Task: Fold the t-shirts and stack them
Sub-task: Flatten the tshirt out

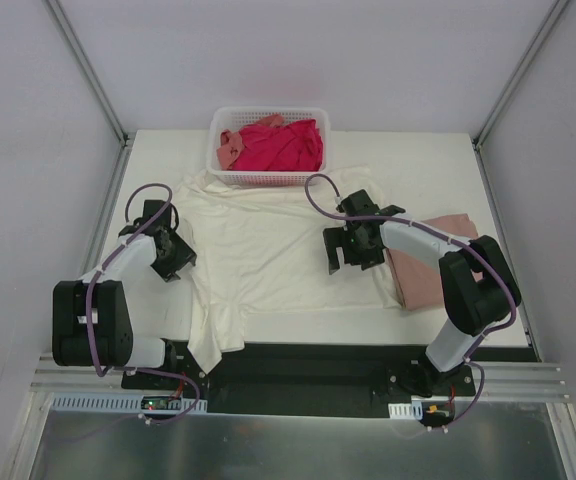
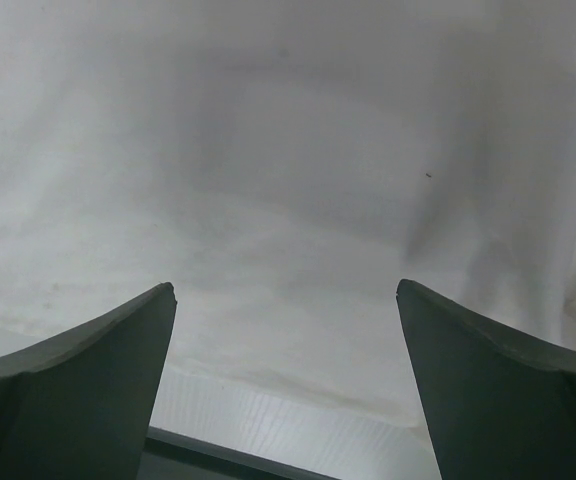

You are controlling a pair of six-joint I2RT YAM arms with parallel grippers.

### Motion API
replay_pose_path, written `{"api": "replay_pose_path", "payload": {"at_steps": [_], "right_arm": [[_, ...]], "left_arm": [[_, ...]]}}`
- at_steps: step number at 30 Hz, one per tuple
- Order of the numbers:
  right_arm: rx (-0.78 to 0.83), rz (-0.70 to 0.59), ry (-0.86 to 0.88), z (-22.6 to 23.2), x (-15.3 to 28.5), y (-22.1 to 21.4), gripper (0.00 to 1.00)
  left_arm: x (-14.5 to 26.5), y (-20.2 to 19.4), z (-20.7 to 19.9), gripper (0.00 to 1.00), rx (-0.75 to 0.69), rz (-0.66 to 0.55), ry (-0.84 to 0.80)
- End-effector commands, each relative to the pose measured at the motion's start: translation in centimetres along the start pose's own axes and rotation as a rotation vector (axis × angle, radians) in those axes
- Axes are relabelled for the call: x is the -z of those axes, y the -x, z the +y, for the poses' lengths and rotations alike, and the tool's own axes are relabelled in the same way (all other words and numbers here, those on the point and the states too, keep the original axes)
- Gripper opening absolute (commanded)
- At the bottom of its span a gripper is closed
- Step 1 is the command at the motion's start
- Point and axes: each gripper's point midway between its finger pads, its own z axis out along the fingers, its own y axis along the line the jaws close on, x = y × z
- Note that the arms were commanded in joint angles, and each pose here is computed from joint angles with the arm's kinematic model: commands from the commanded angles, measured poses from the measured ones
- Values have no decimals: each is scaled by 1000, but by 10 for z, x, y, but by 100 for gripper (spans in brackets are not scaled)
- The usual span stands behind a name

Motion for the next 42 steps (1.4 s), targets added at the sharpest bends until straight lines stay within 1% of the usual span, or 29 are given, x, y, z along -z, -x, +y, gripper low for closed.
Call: {"api": "replay_pose_path", "payload": {"at_steps": [1,3,4,7,10,11,13,15,17,18,19,20,21,22,24,25,27,28,30,31,33,35,37,39,42], "right_arm": [[-38,-23,-25,-4,-4,-1,97],[-43,-13,-42,-9,-6,-6,97],[-41,-9,-46,-10,-8,-7,97],[-47,17,-63,-13,-13,-14,97],[-58,36,-73,-16,-17,-19,97],[-57,40,-77,-16,-17,-20,97],[-63,41,-78,-17,-18,-20,97],[-59,38,-72,-15,-17,-19,97],[-54,32,-66,-14,-15,-16,97],[-51,30,-62,-13,-14,-16,97],[-46,23,-56,-11,-11,-13,97],[-42,18,-46,-9,-10,-12,97],[-36,10,-38,-7,-8,-10,97],[-24,-7,-27,-4,-4,-6,97],[-1,-21,-5,1,1,-2,97],[2,-34,5,2,5,1,97],[7,-54,32,9,9,7,97],[10,-67,45,12,12,9,97],[13,-82,71,17,14,13,97],[15,-79,76,18,13,13,97],[12,-70,74,19,9,13,97],[19,-53,62,19,4,11,97],[31,-31,47,20,-3,8,97],[40,-5,43,23,-10,4,97],[41,8,51,27,-18,5,97]], "left_arm": [[-17,14,-6,44,91,-9,-32],[-23,17,-5,34,98,1,-26],[-24,21,-3,21,103,-9,-20],[-22,28,0,1,112,-26,-17],[-13,44,12,0,131,-84,3],[-9,56,26,0,158,-132,46],[-4,64,45,0,178,-160,113],[-2,75,67,5,231,-179,165],[-2,82,76,7,262,-169,184],[-3,85,76,15,267,-149,165],[0,92,72,20,266,-156,151],[0,94,69,34,262,-147,143],[2,94,62,55,253,-131,109],[6,100,53,79,251,-133,75],[11,102,42,95,244,-127,20],[15,100,34,99,236,-121,-10],[25,94,18,99,217,-122,-75],[26,82,5,99,155,-121,-85],[35,70,-14,99,76,-132,-121],[34,55,-25,99,24,-114,-134],[31,39,-35,99,-22,-71,-162],[20,24,-37,99,-52,-16,-153],[6,19,-33,99,-69,20,-120],[-3,19,-30,99,-93,35,-92],[-26,30,-18,100,-103,37,10]]}}
